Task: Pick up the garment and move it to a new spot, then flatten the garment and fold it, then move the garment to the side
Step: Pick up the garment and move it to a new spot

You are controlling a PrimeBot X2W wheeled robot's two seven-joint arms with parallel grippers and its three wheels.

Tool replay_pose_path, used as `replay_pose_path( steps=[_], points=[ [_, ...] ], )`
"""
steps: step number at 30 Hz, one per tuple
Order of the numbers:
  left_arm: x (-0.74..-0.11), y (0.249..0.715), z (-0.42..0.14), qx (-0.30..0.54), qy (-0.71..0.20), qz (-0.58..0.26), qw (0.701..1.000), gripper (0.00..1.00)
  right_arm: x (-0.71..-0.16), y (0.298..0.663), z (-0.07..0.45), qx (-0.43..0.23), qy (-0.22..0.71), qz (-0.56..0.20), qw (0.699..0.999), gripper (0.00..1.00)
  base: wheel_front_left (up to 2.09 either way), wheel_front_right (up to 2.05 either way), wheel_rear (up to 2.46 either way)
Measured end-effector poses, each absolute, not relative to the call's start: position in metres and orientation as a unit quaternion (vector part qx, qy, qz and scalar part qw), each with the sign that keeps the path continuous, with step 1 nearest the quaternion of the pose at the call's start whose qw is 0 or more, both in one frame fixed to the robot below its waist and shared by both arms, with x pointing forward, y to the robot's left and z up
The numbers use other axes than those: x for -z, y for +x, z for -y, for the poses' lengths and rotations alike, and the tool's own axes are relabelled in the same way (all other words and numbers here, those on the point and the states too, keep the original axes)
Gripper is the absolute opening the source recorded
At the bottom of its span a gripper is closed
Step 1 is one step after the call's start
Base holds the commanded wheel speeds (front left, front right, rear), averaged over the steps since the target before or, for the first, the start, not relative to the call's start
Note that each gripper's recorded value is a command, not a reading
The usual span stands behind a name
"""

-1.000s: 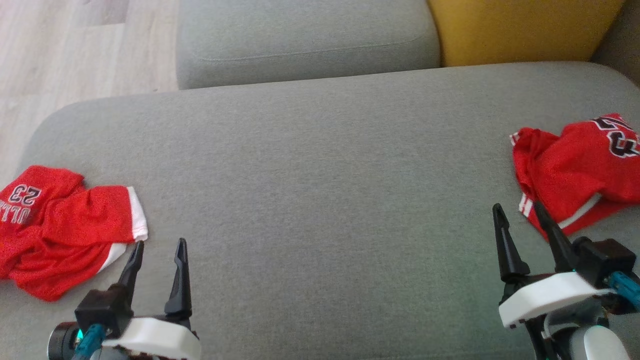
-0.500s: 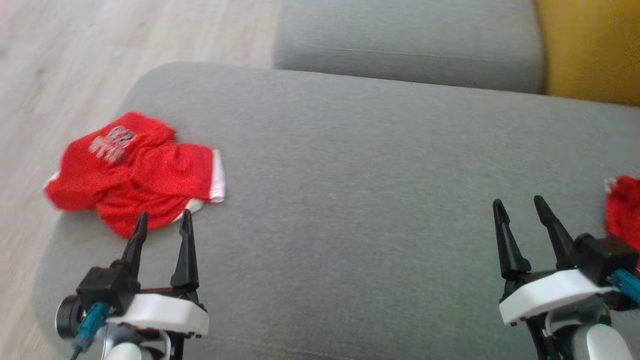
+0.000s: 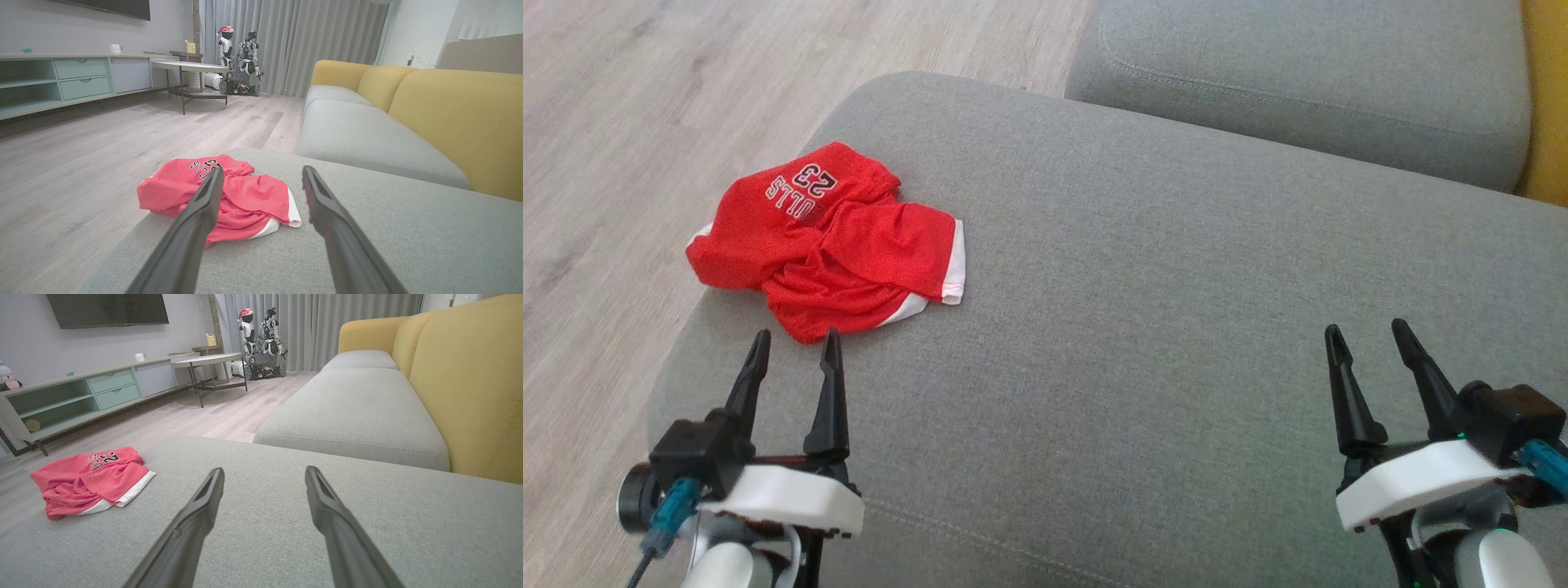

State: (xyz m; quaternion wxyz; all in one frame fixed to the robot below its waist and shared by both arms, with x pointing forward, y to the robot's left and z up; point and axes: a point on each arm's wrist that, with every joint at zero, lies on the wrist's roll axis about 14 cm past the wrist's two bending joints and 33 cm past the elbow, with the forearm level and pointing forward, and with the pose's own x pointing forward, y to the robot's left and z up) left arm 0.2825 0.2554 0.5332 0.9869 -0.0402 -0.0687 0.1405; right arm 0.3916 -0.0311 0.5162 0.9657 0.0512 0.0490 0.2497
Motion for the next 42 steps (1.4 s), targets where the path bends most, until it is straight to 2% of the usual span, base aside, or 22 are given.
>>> replay_pose_path(
  steps=[7,11,15,22,27,31,37,42],
  points=[
    [-0.531,0.288,-0.261,-0.146,-0.035,0.064,0.987,1.00,-0.509,0.394,0.031,-0.250,0.052,-0.061,0.965,1.00,0.00,0.00,0.00],
    [-0.539,0.307,-0.262,-0.140,-0.034,0.074,0.987,1.00,-0.502,0.397,0.030,-0.250,0.053,-0.072,0.964,1.00,0.00,0.00,0.00],
    [-0.555,0.349,-0.272,-0.136,-0.030,0.092,0.986,1.00,-0.496,0.408,0.028,-0.251,0.048,-0.081,0.963,1.00,0.00,0.00,0.00],
    [-0.544,0.428,-0.279,-0.106,-0.025,0.068,0.992,1.00,-0.482,0.436,0.029,-0.244,0.045,-0.095,0.964,1.00,0.00,0.00,0.00],
    [-0.496,0.475,-0.286,-0.090,-0.038,-0.009,0.995,1.00,-0.461,0.452,0.036,-0.238,0.044,-0.114,0.964,1.00,0.00,0.00,0.00],
    [-0.454,0.486,-0.289,-0.091,-0.045,-0.076,0.992,1.00,-0.449,0.458,0.043,-0.230,0.045,-0.125,0.964,1.00,0.00,0.00,0.00],
    [-0.395,0.492,-0.288,-0.086,-0.053,-0.207,0.973,1.00,-0.430,0.460,0.050,-0.221,0.047,-0.148,0.963,1.00,0.00,0.00,0.00],
    [-0.360,0.472,-0.294,-0.097,-0.051,-0.322,0.940,1.00,-0.431,0.463,0.048,-0.223,0.047,-0.145,0.963,1.00,0.00,0.00,0.00]
  ],
)
